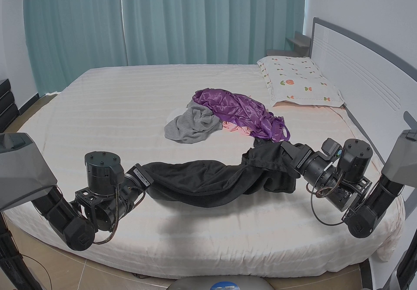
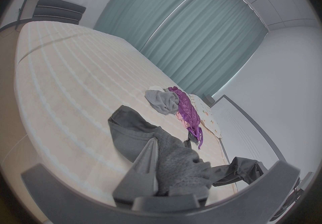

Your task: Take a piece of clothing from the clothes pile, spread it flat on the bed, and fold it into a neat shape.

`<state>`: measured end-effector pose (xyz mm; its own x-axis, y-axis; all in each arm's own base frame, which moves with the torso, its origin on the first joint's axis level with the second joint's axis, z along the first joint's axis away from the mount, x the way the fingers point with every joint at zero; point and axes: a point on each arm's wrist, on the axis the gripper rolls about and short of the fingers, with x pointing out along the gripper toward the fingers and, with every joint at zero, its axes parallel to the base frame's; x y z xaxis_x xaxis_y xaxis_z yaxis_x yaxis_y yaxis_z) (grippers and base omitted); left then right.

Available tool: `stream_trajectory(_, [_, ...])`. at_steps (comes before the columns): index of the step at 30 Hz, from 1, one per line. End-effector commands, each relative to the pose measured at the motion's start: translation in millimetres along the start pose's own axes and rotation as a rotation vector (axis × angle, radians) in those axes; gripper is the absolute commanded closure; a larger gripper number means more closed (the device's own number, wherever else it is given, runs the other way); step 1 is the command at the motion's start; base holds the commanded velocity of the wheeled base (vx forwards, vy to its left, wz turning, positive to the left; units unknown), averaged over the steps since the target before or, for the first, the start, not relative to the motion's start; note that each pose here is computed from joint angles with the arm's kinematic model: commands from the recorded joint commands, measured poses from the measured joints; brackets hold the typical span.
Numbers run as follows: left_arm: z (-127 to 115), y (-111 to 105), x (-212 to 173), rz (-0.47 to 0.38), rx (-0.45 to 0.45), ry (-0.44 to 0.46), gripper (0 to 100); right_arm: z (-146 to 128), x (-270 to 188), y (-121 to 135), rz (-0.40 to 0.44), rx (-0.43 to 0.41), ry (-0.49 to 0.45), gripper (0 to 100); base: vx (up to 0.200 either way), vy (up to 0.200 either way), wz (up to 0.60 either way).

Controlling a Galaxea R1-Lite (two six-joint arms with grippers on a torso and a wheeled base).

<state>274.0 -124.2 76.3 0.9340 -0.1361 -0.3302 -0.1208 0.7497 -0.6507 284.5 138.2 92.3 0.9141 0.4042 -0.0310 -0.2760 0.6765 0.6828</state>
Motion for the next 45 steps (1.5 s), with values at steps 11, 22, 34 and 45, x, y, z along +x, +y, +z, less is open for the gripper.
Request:
stream_trajectory(11, [6.4,-4.8,-3.6,-0.021,-0.007,-0.023,100,7.4,0.3,-2.7,0.011,0.002,-0.044,100,0.0,0.2,0.0])
stream_trajectory(22, [11.1,-5.0,-5.5,-0.022,-0.006,-0.04,100,9.2,0.2,-1.7,0.019,0.004,-0.054,100,0.0,0.2,0.0])
stream_trajectory(34, [12.0,-5.1,-5.9,-0.022,-0.006,-0.042,100,11.8,1.3,-4.6,0.011,0.005,-0.064,100,0.0,0.2,0.0])
stream_trajectory(45, [12.0,-5.5,-6.8,-0.024,-0.004,-0.042,100,13.2,2.1,-6.6,0.005,0.007,-0.069,100,0.0,0.2,0.0])
